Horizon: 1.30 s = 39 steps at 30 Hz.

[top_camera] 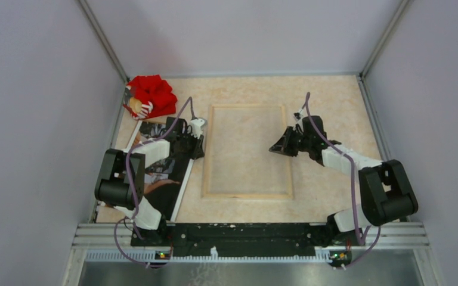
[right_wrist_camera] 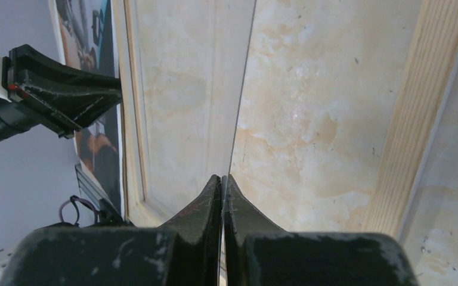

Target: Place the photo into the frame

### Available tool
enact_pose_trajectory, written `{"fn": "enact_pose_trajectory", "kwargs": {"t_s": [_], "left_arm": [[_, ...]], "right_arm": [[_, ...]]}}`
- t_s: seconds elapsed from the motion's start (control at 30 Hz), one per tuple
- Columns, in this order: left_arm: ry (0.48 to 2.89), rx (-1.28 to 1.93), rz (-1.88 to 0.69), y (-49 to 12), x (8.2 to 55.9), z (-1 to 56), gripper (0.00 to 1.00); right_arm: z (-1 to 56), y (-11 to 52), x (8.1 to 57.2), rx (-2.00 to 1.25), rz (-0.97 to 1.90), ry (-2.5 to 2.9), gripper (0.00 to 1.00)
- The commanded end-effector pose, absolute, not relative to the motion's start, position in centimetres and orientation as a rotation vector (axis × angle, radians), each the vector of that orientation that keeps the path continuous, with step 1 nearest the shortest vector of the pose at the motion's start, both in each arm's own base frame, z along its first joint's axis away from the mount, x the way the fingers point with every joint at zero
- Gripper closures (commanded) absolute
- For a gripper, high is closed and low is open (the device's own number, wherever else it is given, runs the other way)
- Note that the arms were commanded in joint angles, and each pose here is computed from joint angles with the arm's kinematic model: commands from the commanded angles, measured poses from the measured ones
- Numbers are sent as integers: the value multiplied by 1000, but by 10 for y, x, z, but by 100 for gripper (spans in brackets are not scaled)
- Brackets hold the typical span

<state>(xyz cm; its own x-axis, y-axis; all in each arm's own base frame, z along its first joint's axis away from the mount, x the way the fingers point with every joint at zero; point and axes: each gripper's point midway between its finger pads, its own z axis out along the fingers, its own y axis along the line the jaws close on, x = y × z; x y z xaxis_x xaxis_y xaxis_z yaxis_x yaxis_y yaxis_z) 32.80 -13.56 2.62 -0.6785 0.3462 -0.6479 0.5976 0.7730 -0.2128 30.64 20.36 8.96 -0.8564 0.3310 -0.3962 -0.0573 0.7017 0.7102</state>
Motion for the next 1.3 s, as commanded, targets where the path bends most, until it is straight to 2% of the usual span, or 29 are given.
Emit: {"fn": "enact_pose_trajectory", "kwargs": {"t_s": [0.0,0.43,0.8,1.27], "left_arm": [[2415,700,-563,-133,320,21,71],[2414,701,-565,-134,320,21,71],[2412,703,-572,-135,320,21,71],[2418,704,-574,-134,318,19,71]], "right_arm": [[117,210,319,204,1102,2275,100],[115,213,314,218,1156,2237,100],[160,216,312,130,1219,2056,100],[155,231,318,170,1309,2044,100]]}}
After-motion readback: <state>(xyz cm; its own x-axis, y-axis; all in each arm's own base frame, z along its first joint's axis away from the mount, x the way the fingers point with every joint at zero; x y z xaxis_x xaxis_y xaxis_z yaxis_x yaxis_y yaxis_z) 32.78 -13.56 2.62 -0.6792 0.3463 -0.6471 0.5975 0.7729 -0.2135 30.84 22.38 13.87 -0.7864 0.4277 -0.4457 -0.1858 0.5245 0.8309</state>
